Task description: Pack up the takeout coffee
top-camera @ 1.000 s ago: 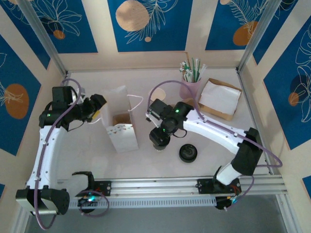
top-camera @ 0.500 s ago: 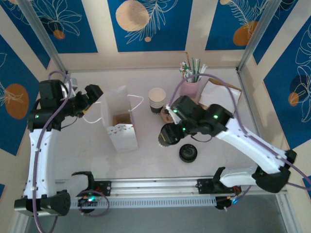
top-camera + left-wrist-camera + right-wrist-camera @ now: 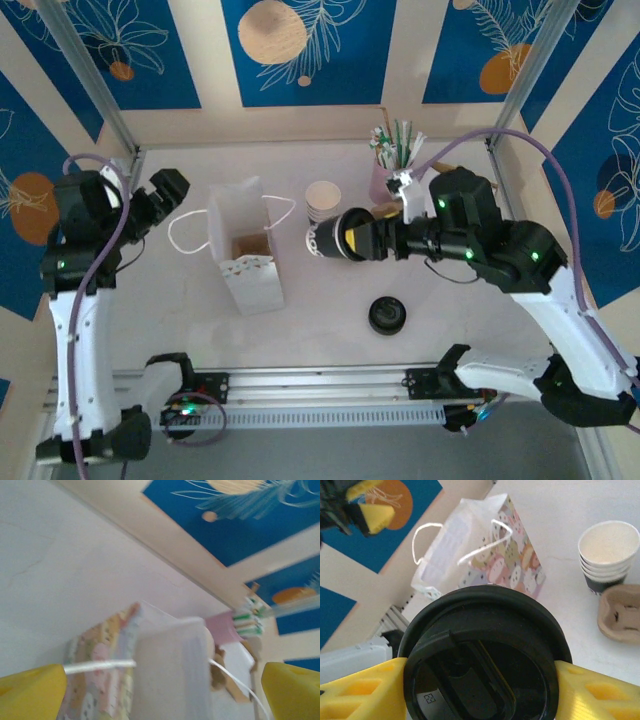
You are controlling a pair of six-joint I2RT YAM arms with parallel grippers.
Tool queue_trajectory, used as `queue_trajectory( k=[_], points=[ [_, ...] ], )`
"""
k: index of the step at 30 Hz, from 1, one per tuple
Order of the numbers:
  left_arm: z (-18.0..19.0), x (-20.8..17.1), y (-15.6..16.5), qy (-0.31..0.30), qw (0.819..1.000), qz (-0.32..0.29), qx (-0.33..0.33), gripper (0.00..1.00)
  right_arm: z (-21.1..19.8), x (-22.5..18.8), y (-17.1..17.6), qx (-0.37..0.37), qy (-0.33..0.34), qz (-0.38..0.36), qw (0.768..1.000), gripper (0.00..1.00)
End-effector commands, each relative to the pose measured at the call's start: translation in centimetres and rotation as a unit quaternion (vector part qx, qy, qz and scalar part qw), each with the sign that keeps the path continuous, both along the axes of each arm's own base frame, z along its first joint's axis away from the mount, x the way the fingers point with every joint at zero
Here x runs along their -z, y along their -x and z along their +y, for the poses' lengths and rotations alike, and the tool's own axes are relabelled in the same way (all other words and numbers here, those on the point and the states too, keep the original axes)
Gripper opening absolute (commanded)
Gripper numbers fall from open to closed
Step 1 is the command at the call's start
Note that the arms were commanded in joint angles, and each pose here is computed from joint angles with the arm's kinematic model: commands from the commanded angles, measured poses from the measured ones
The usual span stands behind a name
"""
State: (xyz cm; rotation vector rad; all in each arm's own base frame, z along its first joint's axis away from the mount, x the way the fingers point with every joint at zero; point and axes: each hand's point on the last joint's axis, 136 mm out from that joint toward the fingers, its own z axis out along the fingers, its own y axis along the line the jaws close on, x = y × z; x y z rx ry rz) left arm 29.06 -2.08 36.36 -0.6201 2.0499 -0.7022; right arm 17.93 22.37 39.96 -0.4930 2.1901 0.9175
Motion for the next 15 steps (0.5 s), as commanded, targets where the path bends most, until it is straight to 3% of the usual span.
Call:
queue_trajectory(
  k=[1, 6, 9, 12, 15],
  points=[
    [3.5, 0.5, -4.3, 0.035, 0.998, -0.005, -0.052, 1.0, 1.6, -2.4, -0.8, -0.027, -0.057, -0.012, 0.998, 0.64],
    [7.1, 4.0, -10.7, 0.107, 0.989, 0.044, -0.094, 0.95, 2.0, -1.6, -2.9, -0.01, -0.074, 0.023, 0.997, 0.64],
    [8.0, 8.2, -11.9, 0.14, 0.977, 0.103, -0.12, 0.95, 1.9, -1.3, -4.0, 0.008, -0.093, 0.052, 0.994, 0.63],
    [7.4, 13.5, -10.0, 0.166, 0.959, 0.187, -0.135, 0.92, 1.6, -1.6, -4.6, 0.028, -0.115, 0.082, 0.99, 0.63],
    [6.2, 17.6, -5.9, 0.169, 0.937, 0.269, -0.143, 0.9, 1.4, -2.7, -5.0, 0.042, -0.141, 0.103, 0.984, 0.63]
  ],
)
